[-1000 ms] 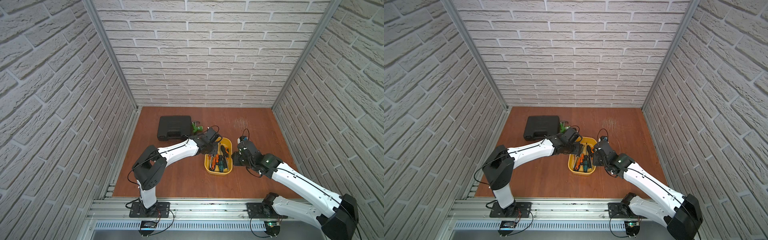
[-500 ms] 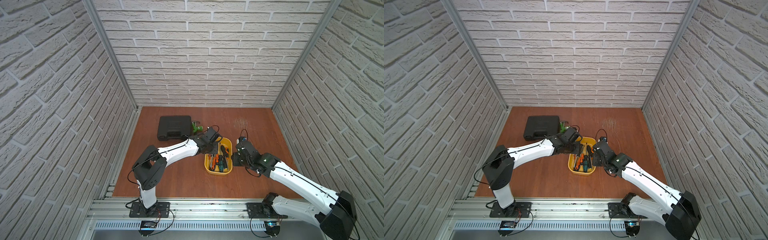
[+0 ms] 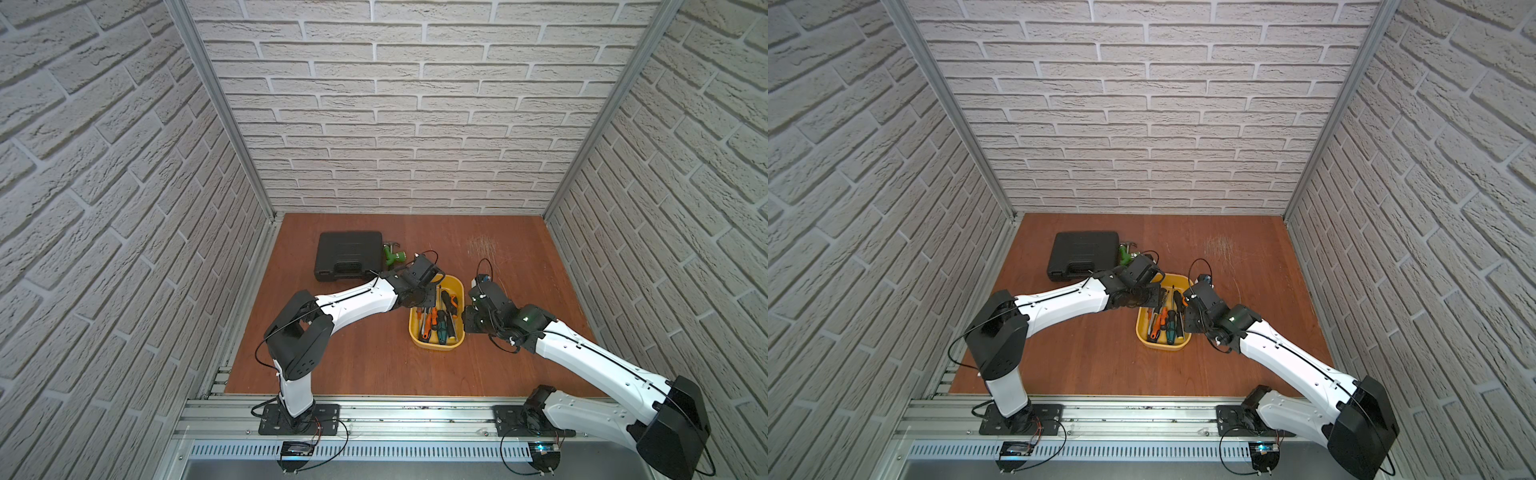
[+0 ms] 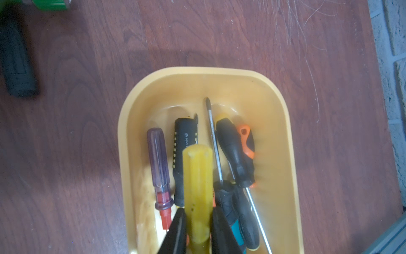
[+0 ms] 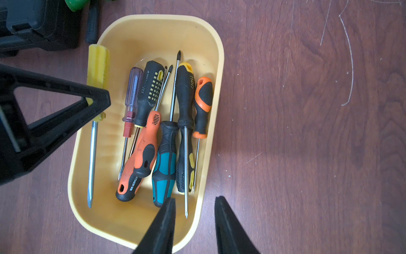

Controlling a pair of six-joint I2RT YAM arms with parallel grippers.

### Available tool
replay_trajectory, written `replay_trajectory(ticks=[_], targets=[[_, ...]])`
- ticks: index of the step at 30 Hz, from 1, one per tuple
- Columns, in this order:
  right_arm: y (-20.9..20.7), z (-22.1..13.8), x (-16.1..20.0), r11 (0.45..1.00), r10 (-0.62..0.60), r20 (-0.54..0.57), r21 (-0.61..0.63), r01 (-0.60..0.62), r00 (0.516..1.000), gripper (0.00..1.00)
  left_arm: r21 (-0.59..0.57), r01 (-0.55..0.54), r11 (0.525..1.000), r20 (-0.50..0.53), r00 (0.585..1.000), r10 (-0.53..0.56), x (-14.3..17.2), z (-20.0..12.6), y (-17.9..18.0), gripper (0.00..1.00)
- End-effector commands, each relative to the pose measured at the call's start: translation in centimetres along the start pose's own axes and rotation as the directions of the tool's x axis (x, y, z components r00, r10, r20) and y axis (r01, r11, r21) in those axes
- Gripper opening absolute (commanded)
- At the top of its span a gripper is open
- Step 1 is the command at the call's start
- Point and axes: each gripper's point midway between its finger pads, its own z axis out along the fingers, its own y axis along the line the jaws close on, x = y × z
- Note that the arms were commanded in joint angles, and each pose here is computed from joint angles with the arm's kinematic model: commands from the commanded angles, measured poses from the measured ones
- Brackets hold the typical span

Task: Put the screwdriver on the desktop into the storage box
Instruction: Place the screwdriver in the storage box.

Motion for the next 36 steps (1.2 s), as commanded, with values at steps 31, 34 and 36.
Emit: replay_trajectory(ticks=[31, 34, 36], targets=[[-0.7, -2.6, -2.3, 1.0, -0.003, 0.112, 0.011, 0.002, 0.994, 0.36, 0.028, -0.008, 1.0, 0.027, 1.0, 0.007, -1.8, 0.7, -0.7, 0.0], [-0.6, -2.7, -2.4, 1.0, -0.005, 0.116, 0.009, 0.004, 0.993, 0.36, 0.03, -0.008, 1.0, 0.023, 1.0, 0.008, -1.8, 0.9, -0.8, 0.0], [-0.6, -2.7, -2.5, 1.0, -0.005, 0.119, 0.012, 0.004, 0.993, 0.36, 0.029, -0.008, 1.0, 0.021, 1.0, 0.007, -1.7, 0.9, -0.7, 0.0]])
